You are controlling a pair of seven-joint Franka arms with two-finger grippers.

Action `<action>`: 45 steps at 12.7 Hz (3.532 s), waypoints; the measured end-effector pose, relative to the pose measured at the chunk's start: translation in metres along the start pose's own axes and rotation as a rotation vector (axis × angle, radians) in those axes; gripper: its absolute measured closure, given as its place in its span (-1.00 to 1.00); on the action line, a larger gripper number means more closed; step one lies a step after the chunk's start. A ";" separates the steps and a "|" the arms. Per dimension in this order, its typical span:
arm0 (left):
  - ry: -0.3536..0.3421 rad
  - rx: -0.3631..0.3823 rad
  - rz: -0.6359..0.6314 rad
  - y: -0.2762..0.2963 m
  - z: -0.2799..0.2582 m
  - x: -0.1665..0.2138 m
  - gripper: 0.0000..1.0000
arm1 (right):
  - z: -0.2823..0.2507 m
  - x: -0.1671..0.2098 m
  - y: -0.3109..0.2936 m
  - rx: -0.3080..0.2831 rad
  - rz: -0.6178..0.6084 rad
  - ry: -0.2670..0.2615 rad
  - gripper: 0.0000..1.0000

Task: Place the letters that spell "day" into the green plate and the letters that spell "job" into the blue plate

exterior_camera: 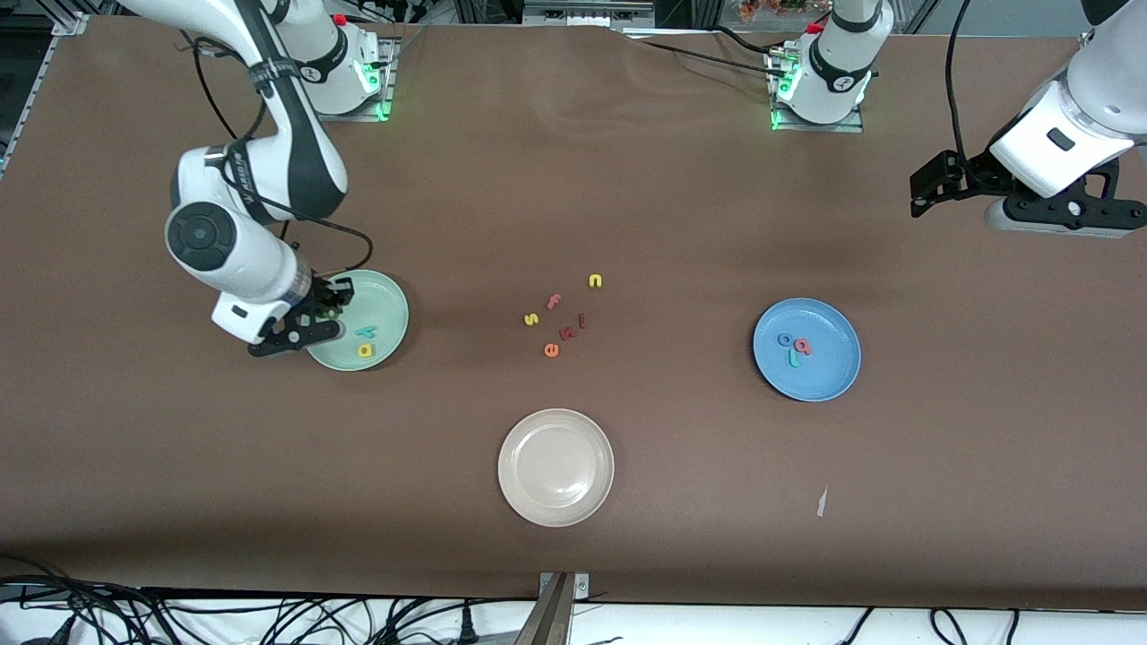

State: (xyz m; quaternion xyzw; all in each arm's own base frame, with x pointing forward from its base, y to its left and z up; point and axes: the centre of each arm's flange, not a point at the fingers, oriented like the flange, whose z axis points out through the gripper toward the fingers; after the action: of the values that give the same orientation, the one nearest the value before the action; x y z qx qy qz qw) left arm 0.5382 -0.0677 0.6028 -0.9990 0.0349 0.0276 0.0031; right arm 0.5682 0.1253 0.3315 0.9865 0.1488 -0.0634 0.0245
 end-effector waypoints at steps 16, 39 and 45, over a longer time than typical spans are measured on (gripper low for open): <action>0.000 0.000 0.000 0.000 0.000 0.000 -1.00 | -0.149 -0.040 0.047 0.024 0.080 0.134 -1.00; 0.000 0.000 0.000 0.000 0.000 0.000 -1.00 | -0.262 -0.088 0.066 0.023 0.117 0.050 -1.00; 0.000 0.000 0.000 0.000 0.000 0.000 -1.00 | -0.255 -0.083 0.068 0.025 0.119 0.037 -1.00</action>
State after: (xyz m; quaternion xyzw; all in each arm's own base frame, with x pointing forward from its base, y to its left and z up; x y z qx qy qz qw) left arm 0.5383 -0.0678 0.6030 -0.9990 0.0350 0.0275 0.0031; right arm 0.5395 0.0531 0.5971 0.9949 0.0896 -0.0455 0.0130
